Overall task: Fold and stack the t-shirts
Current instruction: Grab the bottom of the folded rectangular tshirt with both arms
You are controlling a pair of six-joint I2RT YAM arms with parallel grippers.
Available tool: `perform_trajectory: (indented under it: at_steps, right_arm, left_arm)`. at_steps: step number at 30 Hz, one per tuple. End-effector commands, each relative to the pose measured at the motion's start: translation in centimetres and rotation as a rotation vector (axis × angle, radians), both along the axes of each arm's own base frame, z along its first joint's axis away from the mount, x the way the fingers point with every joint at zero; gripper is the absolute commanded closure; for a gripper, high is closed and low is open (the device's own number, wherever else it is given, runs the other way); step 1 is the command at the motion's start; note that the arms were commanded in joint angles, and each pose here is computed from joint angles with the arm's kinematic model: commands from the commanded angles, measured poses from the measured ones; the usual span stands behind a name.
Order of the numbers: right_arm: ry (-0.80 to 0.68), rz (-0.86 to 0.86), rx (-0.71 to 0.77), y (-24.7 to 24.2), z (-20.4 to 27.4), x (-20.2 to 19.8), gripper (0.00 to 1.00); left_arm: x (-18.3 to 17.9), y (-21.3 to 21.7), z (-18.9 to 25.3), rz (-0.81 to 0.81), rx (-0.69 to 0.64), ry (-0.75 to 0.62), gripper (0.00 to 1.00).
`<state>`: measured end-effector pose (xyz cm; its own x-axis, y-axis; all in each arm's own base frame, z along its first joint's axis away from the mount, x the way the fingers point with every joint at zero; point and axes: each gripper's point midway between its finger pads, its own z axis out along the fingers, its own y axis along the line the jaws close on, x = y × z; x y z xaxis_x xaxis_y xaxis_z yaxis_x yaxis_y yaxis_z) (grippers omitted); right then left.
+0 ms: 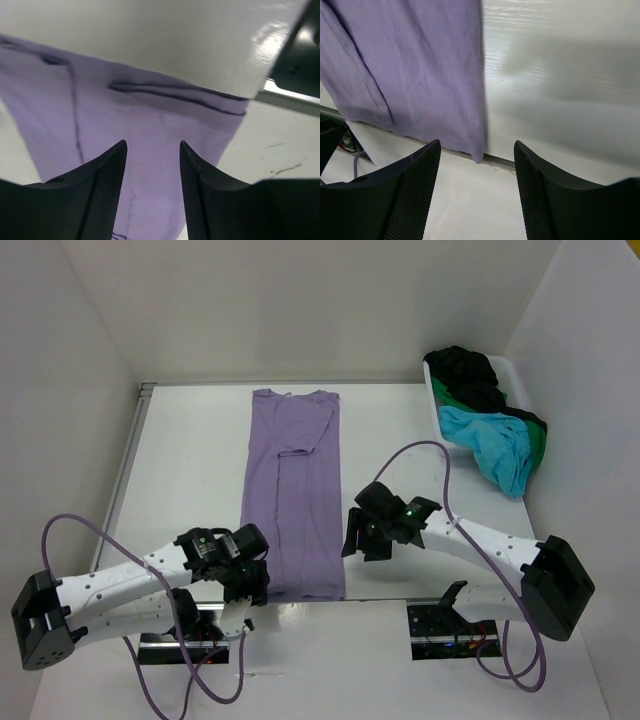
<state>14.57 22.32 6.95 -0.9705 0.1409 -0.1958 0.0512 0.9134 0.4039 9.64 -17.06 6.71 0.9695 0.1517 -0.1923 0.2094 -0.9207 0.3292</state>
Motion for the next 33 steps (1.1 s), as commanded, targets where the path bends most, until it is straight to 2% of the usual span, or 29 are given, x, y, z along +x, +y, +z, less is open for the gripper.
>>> perform_trajectory:
  at_steps: [1, 6, 11, 17, 23, 26, 29, 30, 33]
  right_arm:
    - [-0.033, 0.0, 0.041, 0.2, 0.5, 0.2, 0.34]
    - [-0.012, -0.006, 0.039, 0.1, 0.4, -0.1, 0.34]
    - [0.007, 0.005, 0.043, 0.4, -0.2, -0.3, 0.34]
    - [0.038, 0.036, 0.005, 0.6, -1.2, -0.2, 0.34]
    - [0.031, 0.027, 0.012, 0.7, -0.9, 0.2, 0.34]
    - [0.031, 0.027, 0.012, 0.7, -0.9, 0.2, 0.34]
    - [0.024, 0.027, 0.018, 0.8, -1.1, 0.3, 0.34]
    - [0.032, 0.032, 0.026, 0.9, -1.0, 0.2, 0.34]
    - [0.08, 0.035, -0.008, 0.5, -2.5, -0.4, 0.34]
  left_arm:
    - [0.4, 2.0, -1.6, -0.12, 0.126, -0.075, 0.46]
    - [0.2, 3.8, -1.9, -0.158, 0.135, -0.141, 0.46]
    - [-0.3, 3.3, -1.5, -0.211, 0.101, -0.172, 0.46]
    - [-1.1, 3.7, -3.5, -0.308, 0.267, -0.08, 0.45]
    - [-1.2, 4.0, -4.4, -0.334, 0.342, -0.055, 0.43]
    - [-1.2, 4.0, -4.4, -0.334, 0.342, -0.055, 0.43]
    - [-1.0, 3.8, -4.4, -0.323, 0.335, -0.059, 0.51]
    - [-1.0, 3.3, -4.2, -0.308, 0.304, -0.066, 0.56]
    - [-1.8, 1.6, -4.1, -0.29, 0.159, -0.059, 0.59]
